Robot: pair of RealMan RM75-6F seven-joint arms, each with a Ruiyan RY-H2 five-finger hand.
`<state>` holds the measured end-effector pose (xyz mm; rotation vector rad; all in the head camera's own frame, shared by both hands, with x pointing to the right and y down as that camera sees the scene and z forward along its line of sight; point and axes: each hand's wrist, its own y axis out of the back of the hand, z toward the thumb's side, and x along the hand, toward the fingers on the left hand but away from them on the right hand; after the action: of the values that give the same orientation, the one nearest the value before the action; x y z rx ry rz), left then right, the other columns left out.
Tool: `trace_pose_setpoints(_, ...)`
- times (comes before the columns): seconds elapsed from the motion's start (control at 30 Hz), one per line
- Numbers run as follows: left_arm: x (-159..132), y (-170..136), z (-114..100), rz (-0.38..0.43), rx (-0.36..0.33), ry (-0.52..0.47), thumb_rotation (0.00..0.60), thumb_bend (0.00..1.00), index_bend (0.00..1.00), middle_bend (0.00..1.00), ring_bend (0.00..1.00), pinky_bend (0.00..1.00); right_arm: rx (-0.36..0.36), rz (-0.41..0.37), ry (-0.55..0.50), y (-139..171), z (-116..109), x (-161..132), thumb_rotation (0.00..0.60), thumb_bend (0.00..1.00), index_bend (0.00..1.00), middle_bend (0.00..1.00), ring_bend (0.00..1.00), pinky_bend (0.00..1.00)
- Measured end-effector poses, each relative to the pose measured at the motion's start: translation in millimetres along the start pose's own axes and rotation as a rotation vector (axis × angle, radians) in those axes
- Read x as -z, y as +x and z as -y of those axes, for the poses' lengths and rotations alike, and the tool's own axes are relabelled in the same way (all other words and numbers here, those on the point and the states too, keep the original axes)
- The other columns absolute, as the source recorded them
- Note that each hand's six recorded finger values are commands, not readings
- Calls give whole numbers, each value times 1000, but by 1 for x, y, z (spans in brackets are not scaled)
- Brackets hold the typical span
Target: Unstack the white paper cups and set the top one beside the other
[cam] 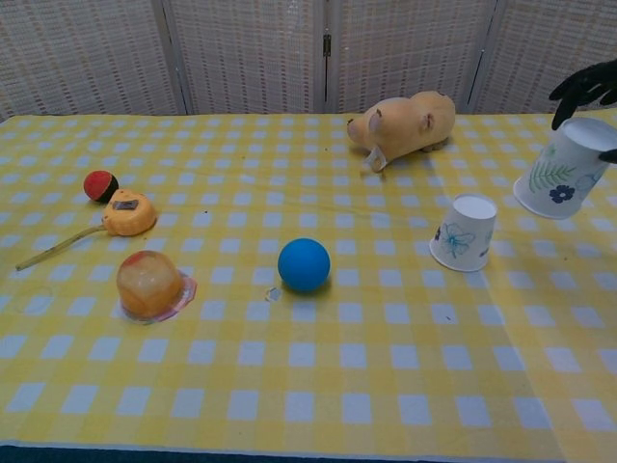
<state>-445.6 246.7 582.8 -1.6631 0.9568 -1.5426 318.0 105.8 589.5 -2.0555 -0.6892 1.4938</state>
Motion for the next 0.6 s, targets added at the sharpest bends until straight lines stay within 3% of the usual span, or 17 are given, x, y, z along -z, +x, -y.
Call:
trace_pose_setpoints(0.27, -2, -1, 0, 6, 1, 1, 600, 249, 71, 8, 23, 0, -26, 41, 25, -7, 14, 20, 600, 443, 392, 113, 117, 99)
trace_pose_setpoints(0.6, -1, -3, 2, -2, 5, 1, 600, 249, 71, 7, 23, 0, -48, 77, 55, -39, 34, 32, 600, 442, 392, 106, 116, 99)
